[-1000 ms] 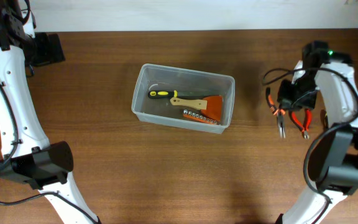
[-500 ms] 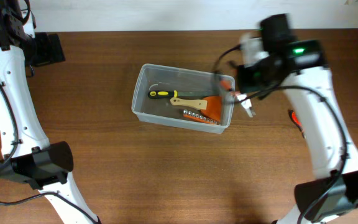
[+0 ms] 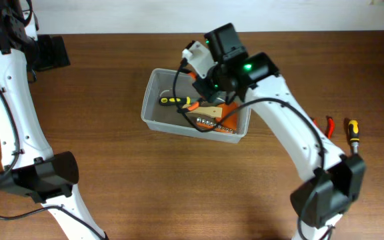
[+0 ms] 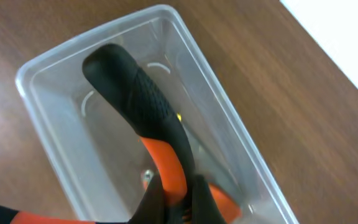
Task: Pack container
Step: 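Carry the pliers over the container and lower them inside, then open the right gripper and lift it out of the container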
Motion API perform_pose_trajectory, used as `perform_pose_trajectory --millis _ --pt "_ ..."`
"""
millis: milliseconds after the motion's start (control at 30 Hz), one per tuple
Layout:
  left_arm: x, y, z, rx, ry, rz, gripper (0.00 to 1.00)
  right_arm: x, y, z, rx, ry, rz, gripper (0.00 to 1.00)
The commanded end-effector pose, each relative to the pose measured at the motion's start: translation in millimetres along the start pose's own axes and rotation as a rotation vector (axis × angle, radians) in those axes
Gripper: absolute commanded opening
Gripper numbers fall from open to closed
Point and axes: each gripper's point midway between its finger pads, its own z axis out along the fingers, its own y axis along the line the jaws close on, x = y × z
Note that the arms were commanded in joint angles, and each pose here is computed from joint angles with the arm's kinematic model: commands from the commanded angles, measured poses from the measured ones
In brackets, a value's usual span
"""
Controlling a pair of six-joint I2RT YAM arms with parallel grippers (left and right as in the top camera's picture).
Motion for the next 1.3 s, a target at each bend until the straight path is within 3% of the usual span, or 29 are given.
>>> perform_pose_trajectory --millis 0,300,867,967,1267 --pt "0.3 3.3 -5.1 -0.009 -0.009 -0.021 0.99 -3.0 2.6 20.9 -0.003 0.006 -0.036 0.04" --pt "0.3 3.3 -5.1 -0.009 -0.009 -0.021 0.99 23.7 6.9 80.0 -0.036 0.104 0.192 0.04" --pt "0.3 3.3 -5.1 -0.009 -0.009 -0.021 0.99 43.9 56.7 124.2 -0.114 0.208 0.138 0.04" --pt "0.2 3.3 -5.1 -0.009 -0.009 -0.021 0.99 45.4 58.3 123.9 -0.117 0.216 0.138 0.11" --pt "0.3 3.3 -5.1 -0.009 -0.009 -0.021 0.99 54.3 62.8 123.2 -0.128 0.254 0.138 0.13"
